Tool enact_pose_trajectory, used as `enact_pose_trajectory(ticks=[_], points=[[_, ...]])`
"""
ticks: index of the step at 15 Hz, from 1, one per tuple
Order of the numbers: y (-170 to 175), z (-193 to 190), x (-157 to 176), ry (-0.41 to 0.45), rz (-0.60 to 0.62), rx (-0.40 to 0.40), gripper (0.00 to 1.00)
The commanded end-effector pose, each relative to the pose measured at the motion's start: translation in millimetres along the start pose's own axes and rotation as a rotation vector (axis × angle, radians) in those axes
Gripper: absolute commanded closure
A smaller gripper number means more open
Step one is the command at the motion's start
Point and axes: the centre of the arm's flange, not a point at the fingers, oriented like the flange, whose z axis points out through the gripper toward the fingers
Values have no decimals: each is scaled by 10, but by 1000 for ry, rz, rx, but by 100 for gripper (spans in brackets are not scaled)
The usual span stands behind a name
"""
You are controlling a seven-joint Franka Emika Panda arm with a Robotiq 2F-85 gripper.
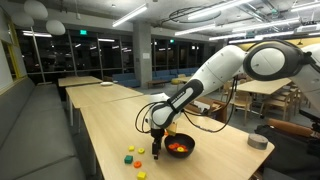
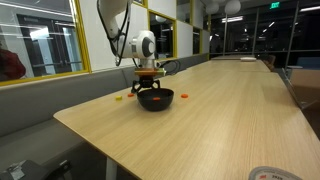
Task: Put the discs on the table in the bowl
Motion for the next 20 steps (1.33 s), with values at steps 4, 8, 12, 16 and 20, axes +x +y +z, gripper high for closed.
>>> enact_pose_trajectory(ticks=[4,8,12,16,20], points=[[15,-79,-36,-13,15,-59,0],[70,-76,-57,-22,25,-86,0],[70,-85,-37,-17,27,-89,0],[52,-89,30,-1,24,-82,0],[47,-111,72,6,20,-86,0]])
